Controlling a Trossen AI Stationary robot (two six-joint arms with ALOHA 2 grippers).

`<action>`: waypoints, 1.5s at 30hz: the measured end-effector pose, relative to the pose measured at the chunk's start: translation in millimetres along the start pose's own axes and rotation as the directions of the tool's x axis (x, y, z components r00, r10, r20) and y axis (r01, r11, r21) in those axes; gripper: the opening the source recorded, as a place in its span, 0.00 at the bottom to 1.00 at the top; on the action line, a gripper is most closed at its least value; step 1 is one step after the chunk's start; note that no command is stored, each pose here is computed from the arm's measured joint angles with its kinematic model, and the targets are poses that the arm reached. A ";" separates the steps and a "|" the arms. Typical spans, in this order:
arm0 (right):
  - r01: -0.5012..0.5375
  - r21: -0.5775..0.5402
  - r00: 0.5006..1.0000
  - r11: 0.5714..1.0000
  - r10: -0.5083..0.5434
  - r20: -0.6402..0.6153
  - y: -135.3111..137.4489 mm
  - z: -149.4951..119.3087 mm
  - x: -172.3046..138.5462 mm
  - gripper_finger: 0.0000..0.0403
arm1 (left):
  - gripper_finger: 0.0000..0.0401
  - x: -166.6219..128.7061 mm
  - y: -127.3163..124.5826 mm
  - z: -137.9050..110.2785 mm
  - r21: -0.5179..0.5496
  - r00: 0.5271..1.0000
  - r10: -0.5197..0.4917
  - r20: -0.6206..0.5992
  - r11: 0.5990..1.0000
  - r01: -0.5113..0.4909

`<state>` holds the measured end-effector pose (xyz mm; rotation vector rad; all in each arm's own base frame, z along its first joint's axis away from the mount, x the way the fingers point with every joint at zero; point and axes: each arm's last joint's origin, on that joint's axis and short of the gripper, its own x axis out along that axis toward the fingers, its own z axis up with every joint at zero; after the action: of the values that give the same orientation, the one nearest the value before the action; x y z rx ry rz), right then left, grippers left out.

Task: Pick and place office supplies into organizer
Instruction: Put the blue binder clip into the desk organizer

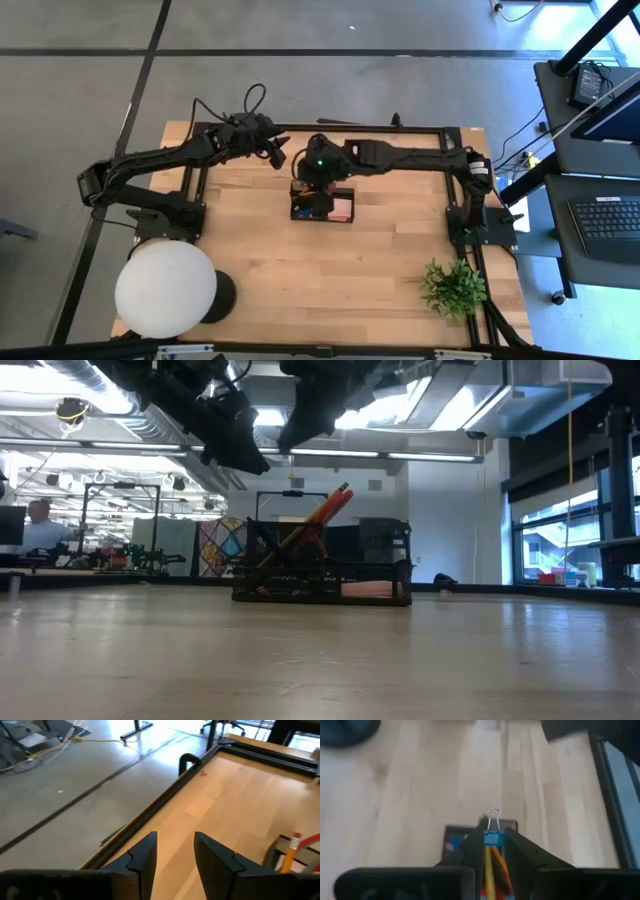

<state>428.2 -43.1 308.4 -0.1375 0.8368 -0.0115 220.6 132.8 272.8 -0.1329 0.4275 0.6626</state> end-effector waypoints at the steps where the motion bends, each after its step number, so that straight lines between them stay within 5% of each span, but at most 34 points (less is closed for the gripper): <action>1: 0.004 0.021 1.000 1.000 -0.004 0.012 3.9 1.8 1.3 0.17 | 0.31 0.0 0.1 0.0 0.001 1.000 0.004 0.000 1.000 -0.004; 11: 0.115 0.112 0.993 0.987 -0.109 -0.052 39.7 -20.2 32.9 0.17 | 0.31 -0.1 -0.4 -1.9 -0.022 1.000 0.003 -0.019 1.000 -0.003; 26: 0.113 0.291 0.993 0.950 -0.112 -0.022 51.4 -68.7 73.6 0.17 | 0.31 -0.1 -0.3 -2.8 -0.012 1.000 0.003 -0.029 1.000 -0.003; 45: 0.110 0.288 0.994 0.951 -0.113 -0.009 52.3 -75.1 77.6 0.17 | 0.31 -0.1 -0.4 -3.9 -0.011 0.999 0.000 -0.040 1.000 -0.001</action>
<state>422.3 -5.0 194.8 0.0902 0.8106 -0.2387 219.4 131.4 269.3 -0.1563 0.4621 0.6638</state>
